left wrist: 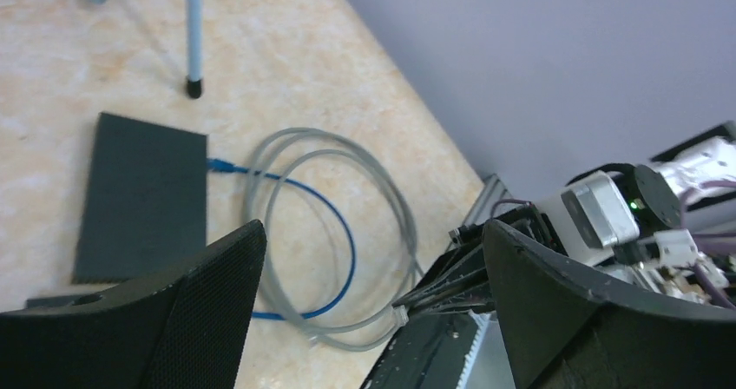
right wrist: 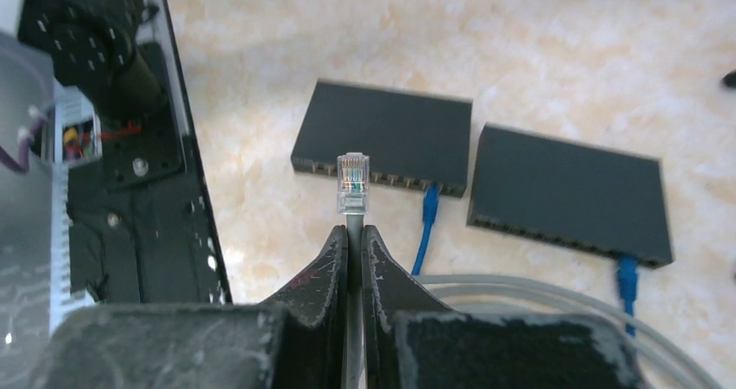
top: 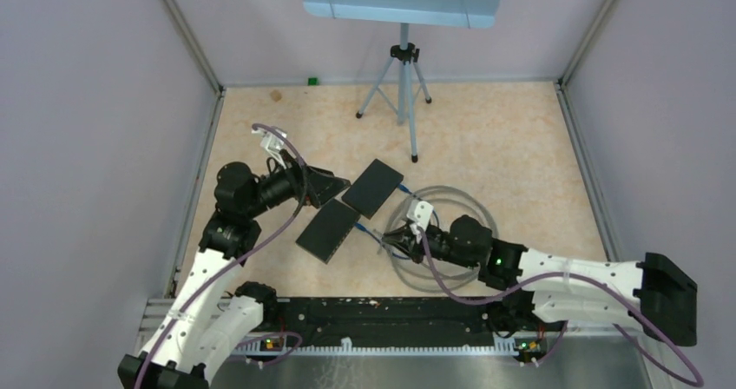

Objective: Insert the plug into the switch port
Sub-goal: Move the connector to the center of the board, then pick up the connector from the center of the board.

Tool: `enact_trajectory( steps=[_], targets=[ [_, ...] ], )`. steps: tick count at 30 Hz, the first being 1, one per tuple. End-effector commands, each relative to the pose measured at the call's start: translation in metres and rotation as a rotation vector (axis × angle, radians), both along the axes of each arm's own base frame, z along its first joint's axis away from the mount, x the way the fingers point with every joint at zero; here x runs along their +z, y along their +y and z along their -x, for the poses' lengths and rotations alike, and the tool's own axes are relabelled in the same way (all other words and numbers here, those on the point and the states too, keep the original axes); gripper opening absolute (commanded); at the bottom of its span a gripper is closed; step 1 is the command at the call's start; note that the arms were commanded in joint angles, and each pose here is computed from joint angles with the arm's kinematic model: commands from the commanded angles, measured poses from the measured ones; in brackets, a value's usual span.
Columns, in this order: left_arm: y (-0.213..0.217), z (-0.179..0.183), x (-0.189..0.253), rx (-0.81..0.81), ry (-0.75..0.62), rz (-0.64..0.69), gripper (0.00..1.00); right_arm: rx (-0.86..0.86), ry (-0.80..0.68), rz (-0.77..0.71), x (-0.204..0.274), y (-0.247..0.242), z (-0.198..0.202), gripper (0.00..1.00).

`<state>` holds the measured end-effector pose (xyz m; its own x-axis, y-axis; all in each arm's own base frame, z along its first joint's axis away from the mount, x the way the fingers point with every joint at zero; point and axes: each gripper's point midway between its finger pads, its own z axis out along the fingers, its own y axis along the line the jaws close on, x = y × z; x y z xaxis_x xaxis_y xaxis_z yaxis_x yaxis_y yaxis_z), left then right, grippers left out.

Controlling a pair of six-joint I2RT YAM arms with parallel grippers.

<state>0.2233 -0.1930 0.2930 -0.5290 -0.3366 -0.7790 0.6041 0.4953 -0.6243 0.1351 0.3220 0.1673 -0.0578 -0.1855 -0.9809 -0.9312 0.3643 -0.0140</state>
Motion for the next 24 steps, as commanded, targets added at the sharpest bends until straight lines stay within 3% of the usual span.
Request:
enact_trajectory(
  steps=[1, 9, 19, 24],
  targets=[
    [-0.015, 0.025, 0.045, -0.183, -0.142, 0.101, 0.97, -0.046, -0.108, -0.255, 0.080, -0.003, -0.006, 0.00],
    [-0.019, 0.038, 0.090, -0.250, -0.226, 0.106, 0.96, -0.095, -0.188, -0.425, 0.142, -0.024, -0.007, 0.00],
    [-0.058, 0.041, 0.080, -0.276, -0.187, 0.068, 0.88, -0.127, -0.209, -0.403, 0.146, -0.029, -0.012, 0.00],
    [-0.085, 0.041, 0.068, -0.291, -0.149, 0.031, 0.79, -0.151, -0.213, -0.378, 0.146, -0.031, -0.016, 0.00]
  ],
)
